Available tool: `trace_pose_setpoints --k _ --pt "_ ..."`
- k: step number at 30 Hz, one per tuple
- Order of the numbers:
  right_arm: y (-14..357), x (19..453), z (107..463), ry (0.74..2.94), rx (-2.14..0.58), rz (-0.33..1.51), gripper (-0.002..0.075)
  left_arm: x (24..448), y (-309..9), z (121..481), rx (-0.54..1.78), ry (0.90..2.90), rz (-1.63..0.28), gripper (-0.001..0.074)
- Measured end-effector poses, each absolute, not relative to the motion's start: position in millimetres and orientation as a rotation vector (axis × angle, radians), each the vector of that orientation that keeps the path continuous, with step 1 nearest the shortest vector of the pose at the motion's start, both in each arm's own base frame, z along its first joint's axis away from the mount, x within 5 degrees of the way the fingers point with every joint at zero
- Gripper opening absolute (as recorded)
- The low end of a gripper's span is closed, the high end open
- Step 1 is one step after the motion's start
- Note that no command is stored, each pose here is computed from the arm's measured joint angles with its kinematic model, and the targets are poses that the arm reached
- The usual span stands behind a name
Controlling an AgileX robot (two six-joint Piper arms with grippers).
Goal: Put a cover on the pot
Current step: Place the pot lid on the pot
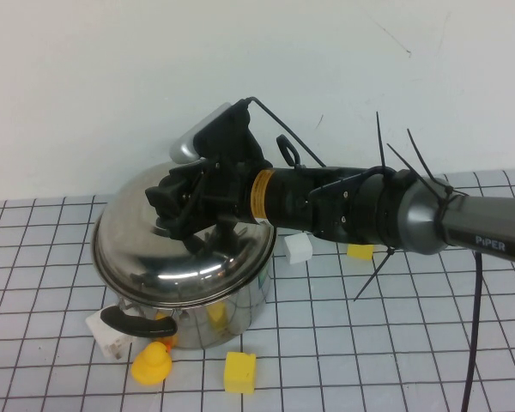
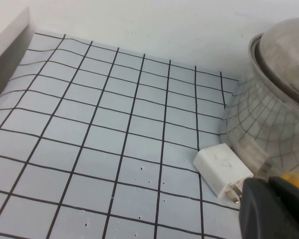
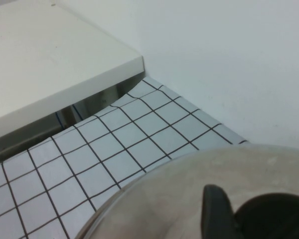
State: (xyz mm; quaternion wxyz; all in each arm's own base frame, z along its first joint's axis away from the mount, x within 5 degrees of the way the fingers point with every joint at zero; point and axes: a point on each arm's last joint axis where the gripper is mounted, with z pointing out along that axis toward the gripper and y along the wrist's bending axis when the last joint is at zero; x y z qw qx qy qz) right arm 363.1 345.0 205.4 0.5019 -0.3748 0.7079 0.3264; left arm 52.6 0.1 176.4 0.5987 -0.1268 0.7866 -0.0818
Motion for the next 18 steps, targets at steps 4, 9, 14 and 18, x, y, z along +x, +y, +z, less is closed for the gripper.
trace_pose_setpoints --k 4,9,14,18 --pt "345.4 363.6 201.1 1.722 -0.904 0.792 0.0342 52.6 0.1 176.4 -0.294 1.824 -0.19 -0.0003" --pt "345.5 363.7 200.4 1.724 -0.904 0.791 0.0342 52.6 0.1 176.4 -0.294 1.824 -0.19 -0.0003" --pt "345.6 363.9 199.3 1.721 -0.91 0.786 0.0358 52.6 0.1 176.4 -0.294 1.824 -0.19 -0.0003" --pt "345.3 363.5 202.6 1.708 -0.918 0.779 0.0484 52.6 0.1 176.4 -0.294 1.824 -0.19 -0.0003"
